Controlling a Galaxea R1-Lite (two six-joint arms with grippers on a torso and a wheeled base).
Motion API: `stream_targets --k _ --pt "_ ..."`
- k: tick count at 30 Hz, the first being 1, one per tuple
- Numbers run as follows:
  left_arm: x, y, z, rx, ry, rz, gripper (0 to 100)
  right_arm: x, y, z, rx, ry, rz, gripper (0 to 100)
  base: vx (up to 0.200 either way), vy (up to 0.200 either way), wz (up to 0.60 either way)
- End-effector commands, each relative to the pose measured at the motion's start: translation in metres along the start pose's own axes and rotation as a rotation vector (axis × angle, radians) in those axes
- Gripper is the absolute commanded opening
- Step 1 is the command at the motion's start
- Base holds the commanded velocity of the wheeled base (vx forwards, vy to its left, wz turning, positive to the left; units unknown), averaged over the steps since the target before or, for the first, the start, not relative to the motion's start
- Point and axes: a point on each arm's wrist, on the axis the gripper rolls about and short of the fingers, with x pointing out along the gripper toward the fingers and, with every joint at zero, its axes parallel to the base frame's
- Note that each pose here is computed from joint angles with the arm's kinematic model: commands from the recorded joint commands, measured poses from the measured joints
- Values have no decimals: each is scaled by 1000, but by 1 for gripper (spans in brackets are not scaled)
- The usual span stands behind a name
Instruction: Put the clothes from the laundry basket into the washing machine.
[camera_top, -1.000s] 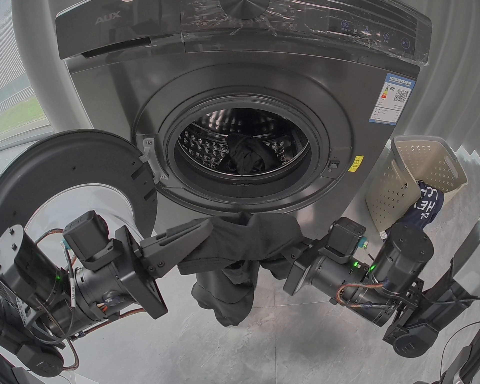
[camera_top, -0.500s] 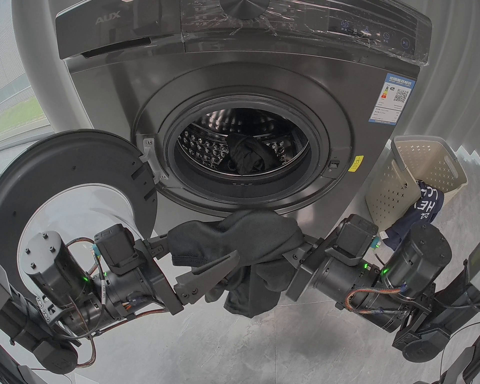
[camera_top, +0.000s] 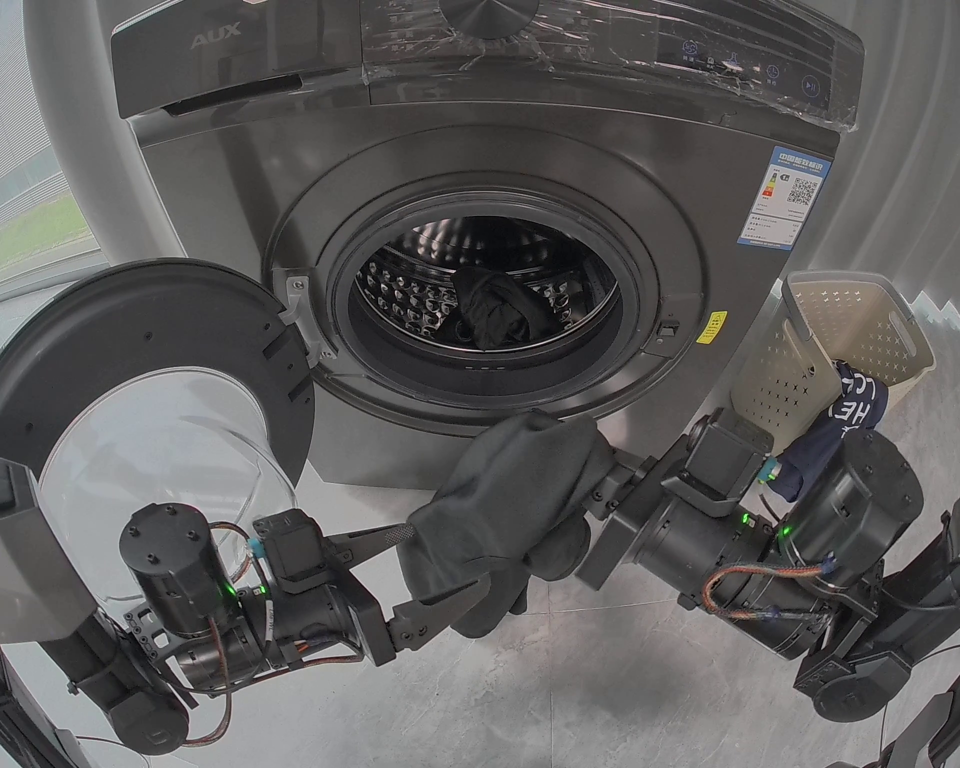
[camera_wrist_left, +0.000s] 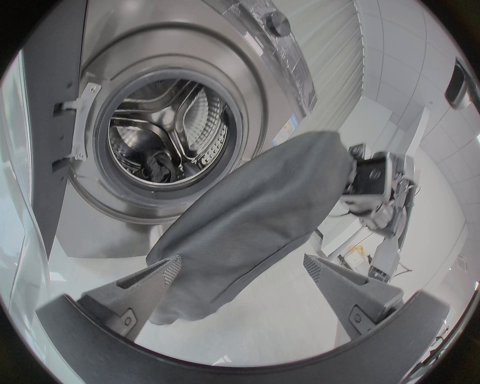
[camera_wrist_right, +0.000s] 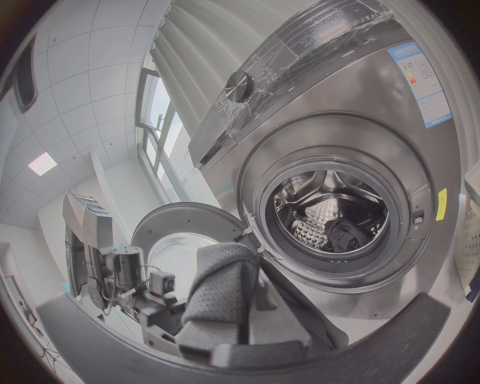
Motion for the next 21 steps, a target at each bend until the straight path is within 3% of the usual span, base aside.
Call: stream_targets --k 1,6,11,19,21 --pt "11 15 -25 8 101 41 100 3 1 6 3 -31 0 0 0 0 0" --pt "14 20 -42 22 168 49 100 15 1 6 2 -52 -6 0 0 0 0" --pt "17 19 -47 42 189 39 100 33 -2 3 0 -70 -12 0 0 0 0" --pt "23 22 -55 34 213 37 100 62 -9 6 -5 -119 -33 0 0 0 0" --pt "34 29 -62 34 220 46 100 66 -9 9 -4 -131 -41 0 0 0 0"
